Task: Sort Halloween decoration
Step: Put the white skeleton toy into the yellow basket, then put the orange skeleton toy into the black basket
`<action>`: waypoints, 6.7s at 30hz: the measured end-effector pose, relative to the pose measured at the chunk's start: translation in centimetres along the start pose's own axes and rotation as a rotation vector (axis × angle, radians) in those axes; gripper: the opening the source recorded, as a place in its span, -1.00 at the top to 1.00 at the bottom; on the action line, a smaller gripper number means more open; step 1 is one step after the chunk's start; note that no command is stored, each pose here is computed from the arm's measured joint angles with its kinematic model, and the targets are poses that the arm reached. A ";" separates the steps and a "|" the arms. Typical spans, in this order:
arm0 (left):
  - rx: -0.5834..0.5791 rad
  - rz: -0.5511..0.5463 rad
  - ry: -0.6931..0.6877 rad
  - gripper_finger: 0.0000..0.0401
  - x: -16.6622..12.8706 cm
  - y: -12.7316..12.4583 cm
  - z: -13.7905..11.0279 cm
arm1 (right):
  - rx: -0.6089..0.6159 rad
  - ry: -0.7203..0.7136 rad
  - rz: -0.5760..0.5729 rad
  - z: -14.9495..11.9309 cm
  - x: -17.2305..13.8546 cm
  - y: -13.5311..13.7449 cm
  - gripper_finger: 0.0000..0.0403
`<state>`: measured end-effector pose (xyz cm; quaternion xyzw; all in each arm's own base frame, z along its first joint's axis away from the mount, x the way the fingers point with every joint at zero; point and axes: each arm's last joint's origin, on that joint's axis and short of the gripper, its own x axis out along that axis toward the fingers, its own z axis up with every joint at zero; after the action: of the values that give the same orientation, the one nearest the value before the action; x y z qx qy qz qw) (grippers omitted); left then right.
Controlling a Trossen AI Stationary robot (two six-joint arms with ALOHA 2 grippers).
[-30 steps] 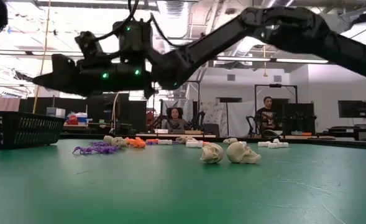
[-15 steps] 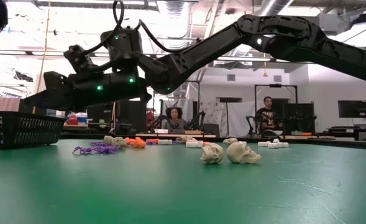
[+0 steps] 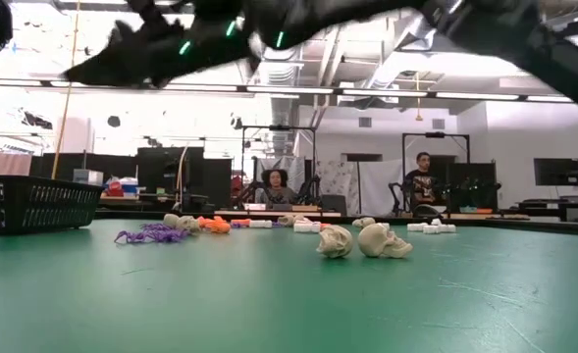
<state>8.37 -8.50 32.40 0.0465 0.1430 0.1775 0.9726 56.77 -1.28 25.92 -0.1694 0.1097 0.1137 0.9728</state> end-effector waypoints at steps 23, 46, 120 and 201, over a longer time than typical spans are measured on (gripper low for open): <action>-0.013 -0.030 0.036 0.93 0.0 -0.1 -0.1 | 0.459 0.989 -0.002 -5.0 -25.4 -4.2 0.59; 0.000 0.061 -0.056 0.93 0.0 0.4 0.0 | 0.568 0.551 -0.432 -17.1 -31.6 4.4 0.55; -0.015 0.025 -0.009 0.93 0.0 0.3 -0.2 | 0.292 0.157 -0.279 -4.1 -12.5 7.8 0.87; -0.005 0.027 -0.015 0.93 0.0 0.2 -0.1 | 0.339 0.984 0.346 -4.9 -10.1 -1.0 0.50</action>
<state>8.27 -8.29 32.31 0.0472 0.1343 0.1907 0.9713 46.55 -5.80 24.25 -0.0228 0.5949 0.1602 0.7873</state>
